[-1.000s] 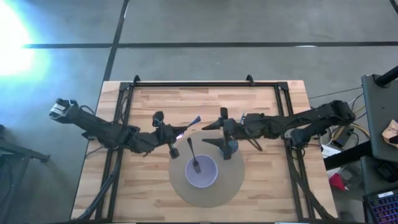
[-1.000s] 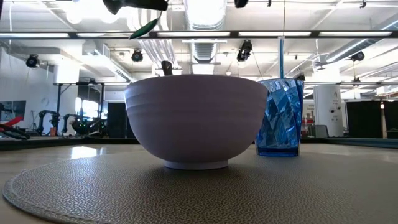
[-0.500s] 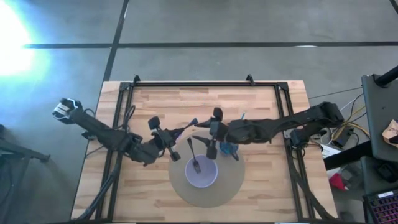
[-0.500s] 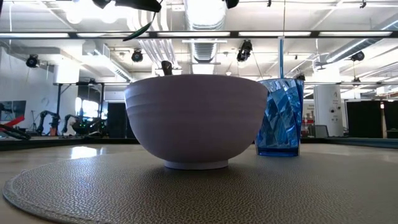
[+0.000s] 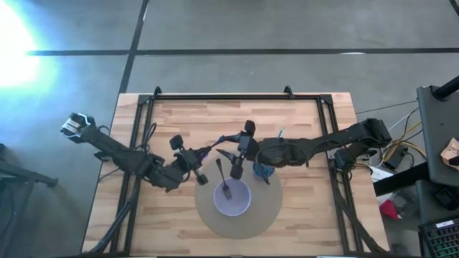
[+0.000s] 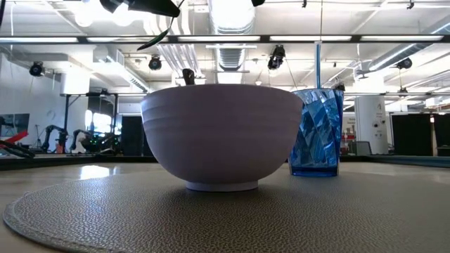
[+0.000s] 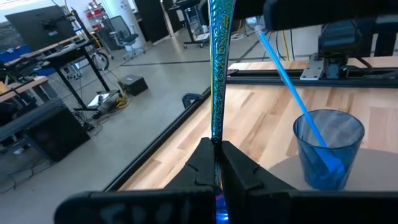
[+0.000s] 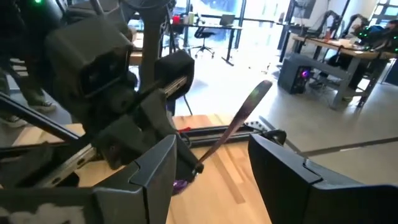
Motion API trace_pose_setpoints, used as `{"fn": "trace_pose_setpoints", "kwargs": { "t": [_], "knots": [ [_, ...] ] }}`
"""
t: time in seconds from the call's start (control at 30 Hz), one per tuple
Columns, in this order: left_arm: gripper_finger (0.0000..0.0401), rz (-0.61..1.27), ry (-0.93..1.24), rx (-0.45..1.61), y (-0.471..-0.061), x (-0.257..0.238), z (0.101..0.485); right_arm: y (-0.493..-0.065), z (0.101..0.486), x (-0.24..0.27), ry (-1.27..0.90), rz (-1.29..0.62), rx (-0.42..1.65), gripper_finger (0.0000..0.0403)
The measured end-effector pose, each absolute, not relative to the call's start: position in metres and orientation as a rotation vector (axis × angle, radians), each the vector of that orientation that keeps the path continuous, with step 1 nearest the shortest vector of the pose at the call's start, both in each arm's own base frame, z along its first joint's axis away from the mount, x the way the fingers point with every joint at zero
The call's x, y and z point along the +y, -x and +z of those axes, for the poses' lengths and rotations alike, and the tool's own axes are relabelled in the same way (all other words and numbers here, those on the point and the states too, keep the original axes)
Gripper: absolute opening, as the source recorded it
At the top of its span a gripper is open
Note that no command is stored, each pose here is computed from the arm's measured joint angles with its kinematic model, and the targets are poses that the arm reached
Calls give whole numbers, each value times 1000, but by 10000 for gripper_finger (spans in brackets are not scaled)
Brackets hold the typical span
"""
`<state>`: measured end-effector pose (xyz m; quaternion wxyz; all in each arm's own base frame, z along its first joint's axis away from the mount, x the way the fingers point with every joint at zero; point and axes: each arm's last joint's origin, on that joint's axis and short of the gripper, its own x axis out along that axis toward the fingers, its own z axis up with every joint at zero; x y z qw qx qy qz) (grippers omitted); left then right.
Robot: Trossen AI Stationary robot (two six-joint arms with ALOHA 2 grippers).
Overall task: Pick & Place Utensil
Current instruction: Put the spoon into the bowl
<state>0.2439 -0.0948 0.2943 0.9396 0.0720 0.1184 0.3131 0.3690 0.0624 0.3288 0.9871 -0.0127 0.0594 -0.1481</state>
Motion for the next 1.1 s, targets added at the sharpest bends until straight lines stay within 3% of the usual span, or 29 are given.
{"fn": "trace_pose_setpoints", "kwargs": {
  "t": [0.43, 0.9, 1.1],
  "knots": [
    [3, 639, -149, 243, -244, -95, 294, -376, 331, 59, 17, -402, 72, 155],
    [7, 641, -166, 255, -243, -94, 289, -376, 331, 59, 53, -382, 77, 18],
    [7, 638, -180, 261, -243, -94, 289, -376, 331, 60, 57, -364, 78, 13]
  ]
}}
